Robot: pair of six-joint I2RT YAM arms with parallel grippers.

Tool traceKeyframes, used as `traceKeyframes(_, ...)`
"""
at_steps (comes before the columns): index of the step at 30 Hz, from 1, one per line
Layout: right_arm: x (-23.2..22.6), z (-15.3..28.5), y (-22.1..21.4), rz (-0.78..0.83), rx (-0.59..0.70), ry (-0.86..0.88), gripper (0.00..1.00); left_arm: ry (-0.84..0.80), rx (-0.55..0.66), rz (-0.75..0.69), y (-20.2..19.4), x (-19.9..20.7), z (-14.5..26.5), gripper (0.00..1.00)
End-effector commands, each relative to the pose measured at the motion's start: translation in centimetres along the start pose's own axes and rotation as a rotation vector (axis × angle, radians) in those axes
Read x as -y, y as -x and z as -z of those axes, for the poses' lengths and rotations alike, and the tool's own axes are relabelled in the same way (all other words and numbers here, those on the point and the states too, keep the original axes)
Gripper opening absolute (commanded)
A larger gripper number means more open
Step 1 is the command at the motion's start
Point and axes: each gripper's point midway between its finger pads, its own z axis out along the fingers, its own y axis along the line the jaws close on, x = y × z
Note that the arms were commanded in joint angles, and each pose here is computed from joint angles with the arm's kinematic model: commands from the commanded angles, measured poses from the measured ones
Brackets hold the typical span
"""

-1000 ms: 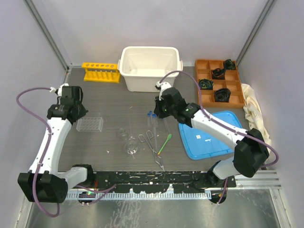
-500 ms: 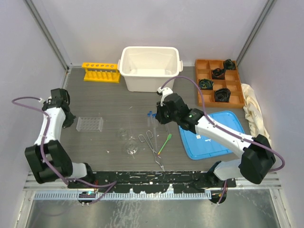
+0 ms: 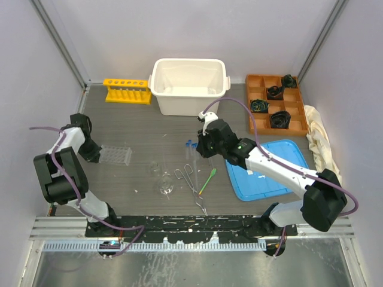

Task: Organize the chemistry lab equipment
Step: Move the test tube rack to the center of the board.

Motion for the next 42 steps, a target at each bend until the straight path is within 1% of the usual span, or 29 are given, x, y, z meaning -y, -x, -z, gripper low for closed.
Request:
traceKeyframes(1, -0.3, 0.8, 2.3, 0.004, 0.096, 0.007, 0.12, -0.150, 0.009, 0.071, 1.3, 3.3, 0.2, 0.00)
traceKeyframes(6, 0.0, 0.5, 2.0, 0.007, 0.087, -0.009, 0.12, -0.213, -0.039, 0.092, -0.1, 5.2, 0.0, 0.00)
traceKeyframes(12, 0.1, -0.1, 1.7, -0.003, 0.074, -0.014, 0.13, -0.319, -0.075, 0.084, -3.0, 8.1, 1.6, 0.00)
traceKeyframes(17, -0.1, -0.2, 2.1, -0.009, 0.084, -0.006, 0.13, -0.373, -0.113, 0.055, -5.8, 9.6, 2.6, 0.00)
traceKeyframes(19, -0.1, -0.2, 2.0, -0.007, 0.083, -0.008, 0.13, -0.385, -0.107, 0.036, -6.4, 10.0, 3.1, 0.00)
traceKeyframes(21, -0.1, -0.3, 2.0, -0.009, 0.080, -0.008, 0.13, -0.388, -0.090, 0.025, -6.5, 10.2, 3.5, 0.00)
traceKeyframes(24, -0.3, -0.6, 1.8, -0.015, 0.073, 0.001, 0.13, -0.392, -0.047, 0.021, -5.6, 10.8, 3.6, 0.00)
traceKeyframes(26, -0.3, -0.8, 1.7, -0.019, 0.068, 0.005, 0.13, -0.424, -0.059, 0.014, -5.2, 12.1, 3.6, 0.00)
traceKeyframes(31, -0.2, -1.1, 1.4, -0.021, 0.058, -0.003, 0.13, -0.442, -0.069, -0.044, -5.0, 15.5, 3.4, 0.00)
traceKeyframes(35, 0.2, -1.1, 1.4, -0.021, 0.060, -0.022, 0.13, -0.474, -0.085, -0.080, -5.6, 18.5, 3.6, 0.00)
traceKeyframes(39, 0.4, -1.3, 1.3, -0.020, 0.054, -0.036, 0.13, -0.499, -0.083, -0.116, -6.8, 20.9, 4.5, 0.00)
traceKeyframes(42, 0.5, -1.5, 1.1, -0.019, 0.047, -0.041, 0.13, -0.519, -0.063, -0.132, -6.9, 21.8, 5.7, 0.00)
